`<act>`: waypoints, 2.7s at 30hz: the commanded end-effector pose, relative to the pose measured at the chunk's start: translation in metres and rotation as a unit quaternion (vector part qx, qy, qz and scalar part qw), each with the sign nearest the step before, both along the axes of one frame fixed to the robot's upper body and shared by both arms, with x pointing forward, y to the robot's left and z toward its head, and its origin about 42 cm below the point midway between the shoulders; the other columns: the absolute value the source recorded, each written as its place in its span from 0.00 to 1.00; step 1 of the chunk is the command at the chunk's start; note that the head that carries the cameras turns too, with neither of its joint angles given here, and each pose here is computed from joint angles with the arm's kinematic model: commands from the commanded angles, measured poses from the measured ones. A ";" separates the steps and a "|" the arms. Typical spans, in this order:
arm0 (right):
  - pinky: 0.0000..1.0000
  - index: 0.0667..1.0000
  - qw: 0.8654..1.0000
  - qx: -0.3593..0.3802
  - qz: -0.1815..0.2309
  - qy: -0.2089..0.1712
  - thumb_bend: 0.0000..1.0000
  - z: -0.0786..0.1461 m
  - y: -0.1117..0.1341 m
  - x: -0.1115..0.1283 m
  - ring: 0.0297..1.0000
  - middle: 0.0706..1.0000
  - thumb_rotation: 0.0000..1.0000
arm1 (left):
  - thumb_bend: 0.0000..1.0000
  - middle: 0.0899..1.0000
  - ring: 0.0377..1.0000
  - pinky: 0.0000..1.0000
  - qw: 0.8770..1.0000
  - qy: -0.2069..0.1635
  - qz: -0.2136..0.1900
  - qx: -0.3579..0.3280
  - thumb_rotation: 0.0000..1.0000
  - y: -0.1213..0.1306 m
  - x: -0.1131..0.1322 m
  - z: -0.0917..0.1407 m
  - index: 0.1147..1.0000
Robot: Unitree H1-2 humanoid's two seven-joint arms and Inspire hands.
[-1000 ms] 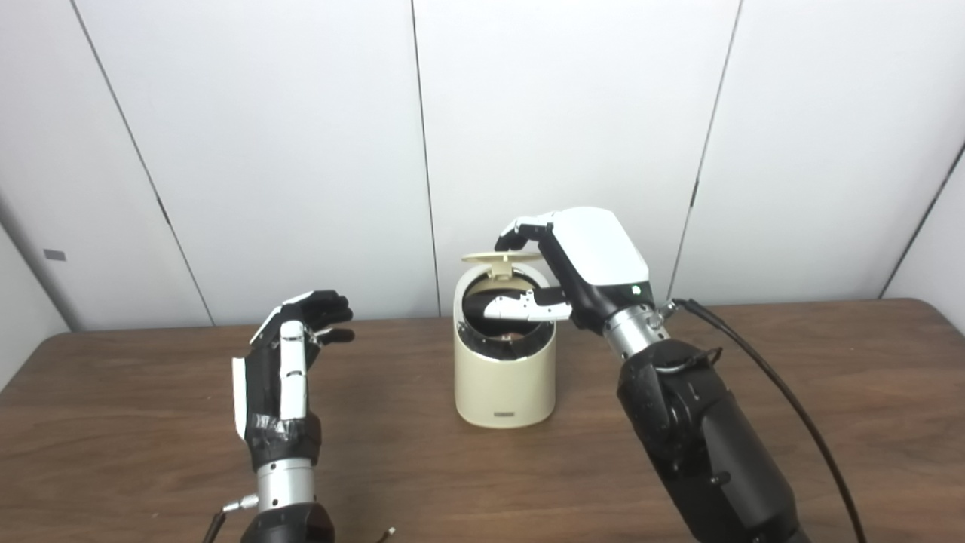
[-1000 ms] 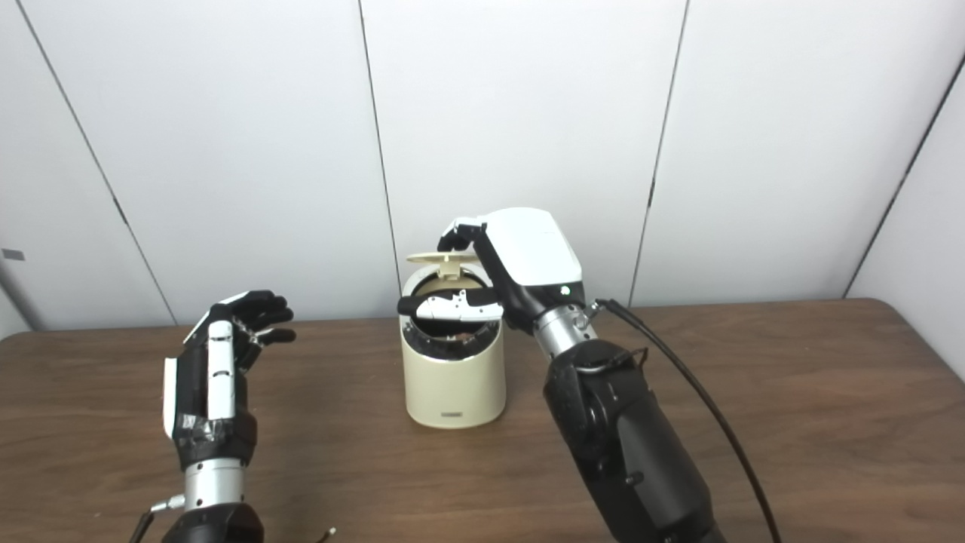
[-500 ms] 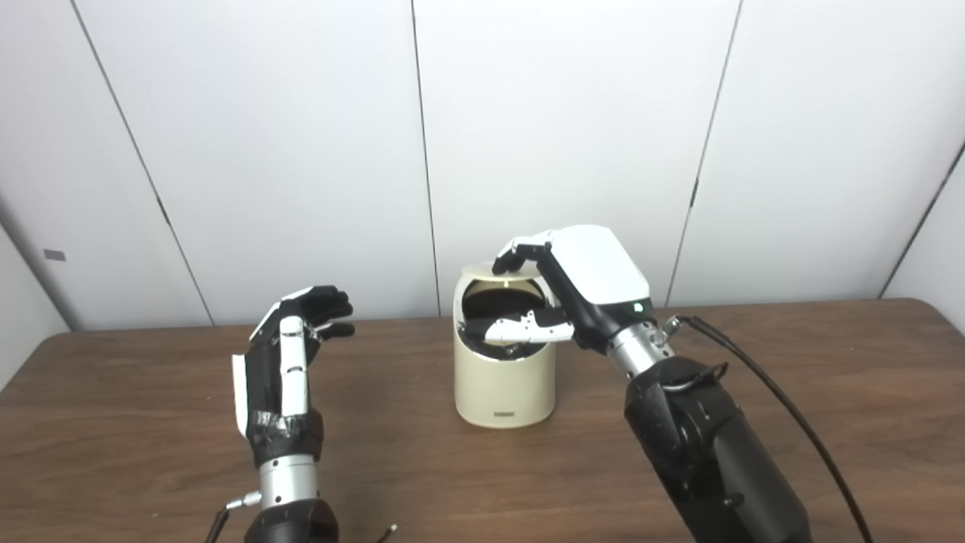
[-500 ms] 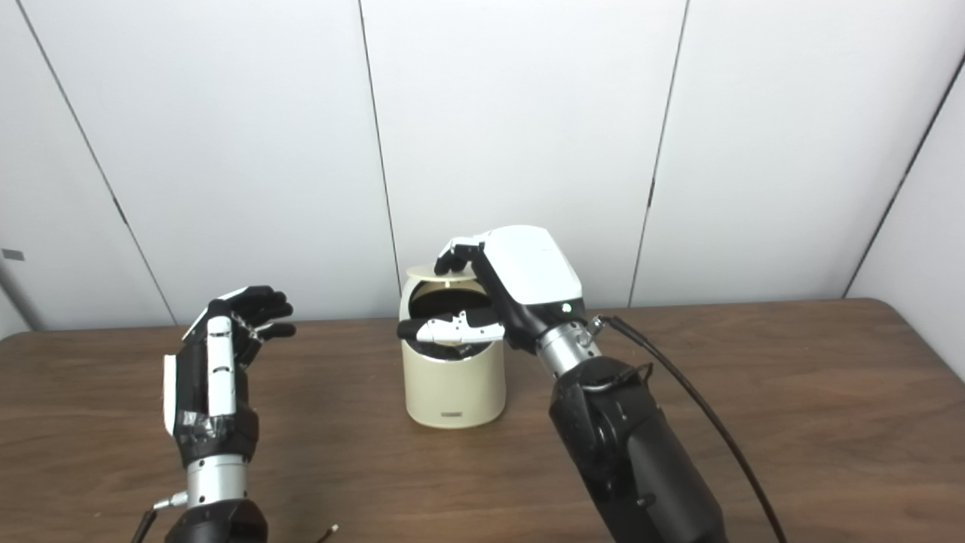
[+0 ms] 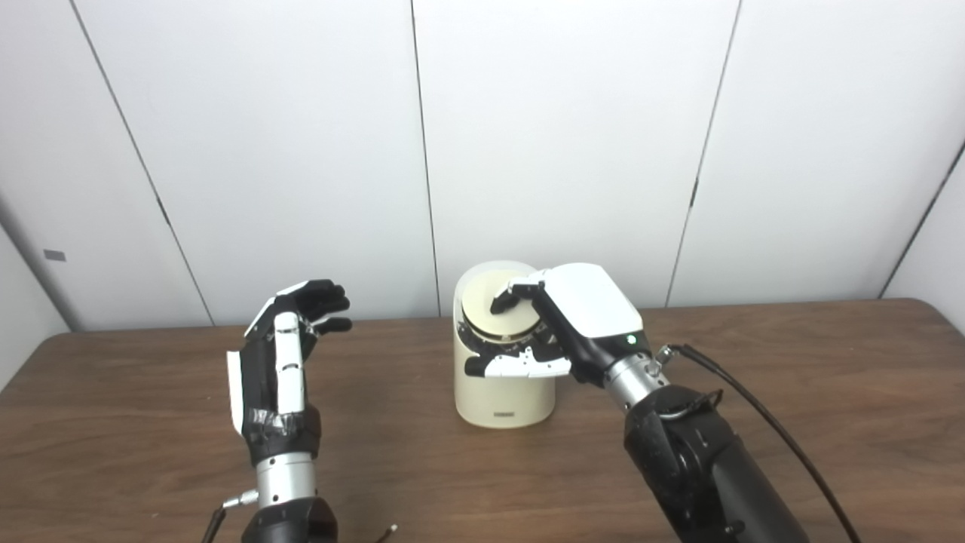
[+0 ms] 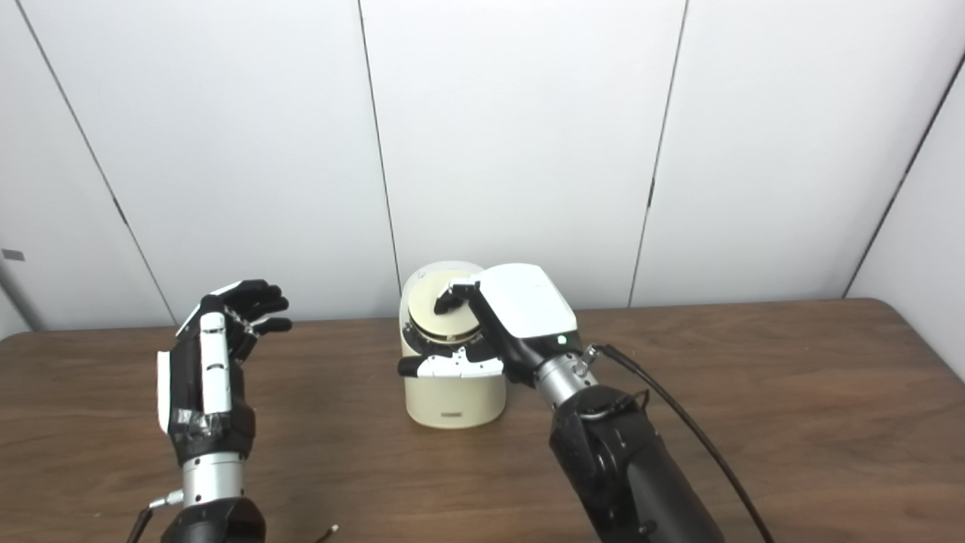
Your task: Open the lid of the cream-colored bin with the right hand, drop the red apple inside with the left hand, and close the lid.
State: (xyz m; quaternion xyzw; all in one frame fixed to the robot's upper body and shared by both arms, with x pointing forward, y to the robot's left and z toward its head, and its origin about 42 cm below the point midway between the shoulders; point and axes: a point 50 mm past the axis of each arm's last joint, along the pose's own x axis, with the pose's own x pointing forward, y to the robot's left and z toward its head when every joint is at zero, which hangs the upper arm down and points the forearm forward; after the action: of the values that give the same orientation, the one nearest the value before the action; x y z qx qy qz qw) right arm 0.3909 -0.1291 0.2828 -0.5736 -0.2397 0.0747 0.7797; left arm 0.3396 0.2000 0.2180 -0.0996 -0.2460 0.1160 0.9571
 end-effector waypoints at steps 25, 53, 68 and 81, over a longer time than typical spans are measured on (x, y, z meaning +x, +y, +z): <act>0.79 0.60 0.999 -0.026 0.001 0.022 0.80 -0.004 0.005 -0.008 0.77 0.66 0.97 | 0.32 0.58 0.60 0.55 0.999 -0.034 0.002 0.000 0.76 0.001 -0.001 0.024 0.53; 0.77 0.70 1.000 0.002 -0.007 0.021 0.81 -0.021 0.006 -0.017 0.77 0.72 0.99 | 0.31 0.58 0.60 0.55 0.999 -0.036 0.003 0.002 0.76 0.000 0.001 0.025 0.53; 0.80 0.77 0.990 0.086 -0.002 -0.116 0.76 0.057 -0.001 -0.045 0.84 0.79 0.95 | 0.30 0.57 0.60 0.55 0.999 -0.033 0.004 0.007 0.76 0.001 0.005 0.019 0.53; 0.80 0.84 0.971 0.169 -0.011 -0.168 0.75 0.050 -0.028 -0.065 0.86 0.85 0.96 | 0.30 0.58 0.60 0.54 0.999 -0.036 0.003 0.008 0.76 0.001 0.004 0.020 0.54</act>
State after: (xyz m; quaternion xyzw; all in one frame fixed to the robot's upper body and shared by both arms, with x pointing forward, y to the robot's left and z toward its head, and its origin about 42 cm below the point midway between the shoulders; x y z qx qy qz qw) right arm 0.3335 -0.1558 0.3156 -0.4695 -0.3170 -0.0469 0.8227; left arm 0.3407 0.2037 0.2185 -0.0971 -0.2353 0.1209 0.9595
